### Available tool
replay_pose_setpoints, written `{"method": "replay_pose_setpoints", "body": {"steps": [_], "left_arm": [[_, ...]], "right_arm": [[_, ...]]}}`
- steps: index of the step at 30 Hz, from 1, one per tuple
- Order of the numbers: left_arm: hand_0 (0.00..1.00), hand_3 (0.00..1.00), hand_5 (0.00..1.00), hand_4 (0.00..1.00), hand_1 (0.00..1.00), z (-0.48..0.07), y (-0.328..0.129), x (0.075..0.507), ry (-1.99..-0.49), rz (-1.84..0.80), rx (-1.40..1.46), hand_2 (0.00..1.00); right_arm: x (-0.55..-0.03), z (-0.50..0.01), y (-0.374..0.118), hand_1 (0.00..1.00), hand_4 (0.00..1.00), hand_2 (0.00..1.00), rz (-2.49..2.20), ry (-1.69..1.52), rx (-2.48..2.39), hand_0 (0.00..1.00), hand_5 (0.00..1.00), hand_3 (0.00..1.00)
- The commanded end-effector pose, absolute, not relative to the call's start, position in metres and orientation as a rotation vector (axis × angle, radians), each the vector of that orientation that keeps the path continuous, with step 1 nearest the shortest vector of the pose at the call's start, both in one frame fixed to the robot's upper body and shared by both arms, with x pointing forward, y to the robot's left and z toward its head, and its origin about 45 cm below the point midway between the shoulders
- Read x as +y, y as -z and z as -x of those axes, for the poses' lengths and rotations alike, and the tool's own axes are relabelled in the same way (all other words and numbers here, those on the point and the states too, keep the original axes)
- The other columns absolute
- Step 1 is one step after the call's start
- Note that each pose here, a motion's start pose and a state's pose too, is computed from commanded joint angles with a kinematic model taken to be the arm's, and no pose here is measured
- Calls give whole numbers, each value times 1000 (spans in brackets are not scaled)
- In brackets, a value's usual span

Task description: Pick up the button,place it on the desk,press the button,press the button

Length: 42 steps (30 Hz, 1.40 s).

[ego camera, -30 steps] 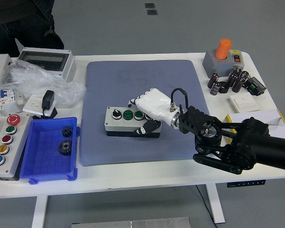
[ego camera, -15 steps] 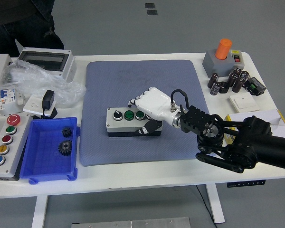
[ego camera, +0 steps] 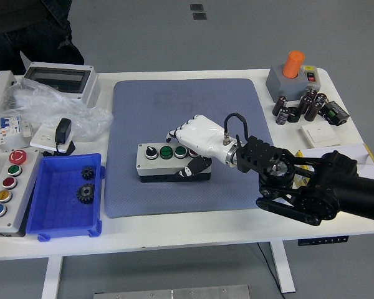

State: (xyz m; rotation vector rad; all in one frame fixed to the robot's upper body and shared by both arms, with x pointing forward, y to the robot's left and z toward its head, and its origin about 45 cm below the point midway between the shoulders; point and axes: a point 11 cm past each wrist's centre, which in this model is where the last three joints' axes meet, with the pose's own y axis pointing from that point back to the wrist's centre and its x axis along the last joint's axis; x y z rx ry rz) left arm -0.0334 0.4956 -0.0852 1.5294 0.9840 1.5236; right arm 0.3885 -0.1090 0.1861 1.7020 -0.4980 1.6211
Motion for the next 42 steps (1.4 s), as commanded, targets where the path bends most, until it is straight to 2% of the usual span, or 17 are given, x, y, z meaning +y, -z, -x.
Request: {"method": "replay_pose_setpoints", "body": {"steps": [3, 4, 9, 10, 15, 16, 28, 29, 33, 34, 39, 40, 42], "left_arm": [[599, 612, 364, 560, 624, 33, 85, 496, -1525, -1528, 982, 595], [598, 612, 363, 558, 625, 33, 85, 496, -1526, -1527, 981, 595], [598, 612, 363, 558, 625, 33, 85, 497, -1528, -1525, 980, 595], [597, 611, 354, 547, 624, 33, 85, 497, -1529, -1525, 979, 594], [597, 611, 354, 547, 624, 33, 85, 497, -1530, -1524, 979, 594], [595, 611, 351, 544, 624, 33, 85, 497, -1530, -1524, 979, 594], [595, 609, 348, 539, 625, 33, 85, 496, -1528, -1518, 979, 594], [591, 609, 342, 531, 625, 32, 85, 496, -1528, -1517, 979, 594], [591, 609, 342, 531, 625, 33, 85, 496, -1527, -1515, 980, 594], [590, 608, 342, 528, 625, 33, 85, 496, -1527, -1514, 980, 592], [590, 608, 342, 528, 625, 33, 85, 496, -1526, -1511, 981, 592], [591, 607, 345, 526, 622, 33, 85, 495, -1526, -1510, 981, 592], [591, 607, 345, 526, 622, 33, 85, 495, -1526, -1509, 981, 592]], "right_arm": [[-109, -390, -188, 569, 647, 493, -1707, -1615, -500, 397, 2, 352], [-109, -390, -188, 581, 755, 624, -1706, -1614, -501, 378, 65, 592], [-112, -390, -185, 581, 755, 624, -1695, -1605, -498, 378, 65, 592], [-112, -390, -184, 664, 839, 780, -1693, -1603, -497, 499, 166, 872], [-113, -389, -181, 664, 839, 780, -1686, -1601, -490, 499, 166, 872], [-113, -390, -181, 677, 909, 831, -1686, -1601, -491, 517, 246, 924], [-112, -390, -184, 682, 918, 833, -1694, -1590, -487, 512, 258, 926], [-112, -390, -184, 681, 923, 858, -1695, -1587, -487, 508, 260, 947], [-112, -390, -186, 681, 923, 858, -1699, -1576, -486, 508, 260, 947], [-112, -390, -186, 678, 940, 925, -1701, -1574, -486, 504, 275, 998], [-111, -388, -187, 678, 940, 925, -1720, -1557, -481, 504, 275, 998], [-111, -387, -187, 648, 986, 933, -1724, -1553, -479, 487, 348, 998], [-109, -385, -188, 648, 986, 933, -1736, -1543, -479, 487, 348, 998]]}}
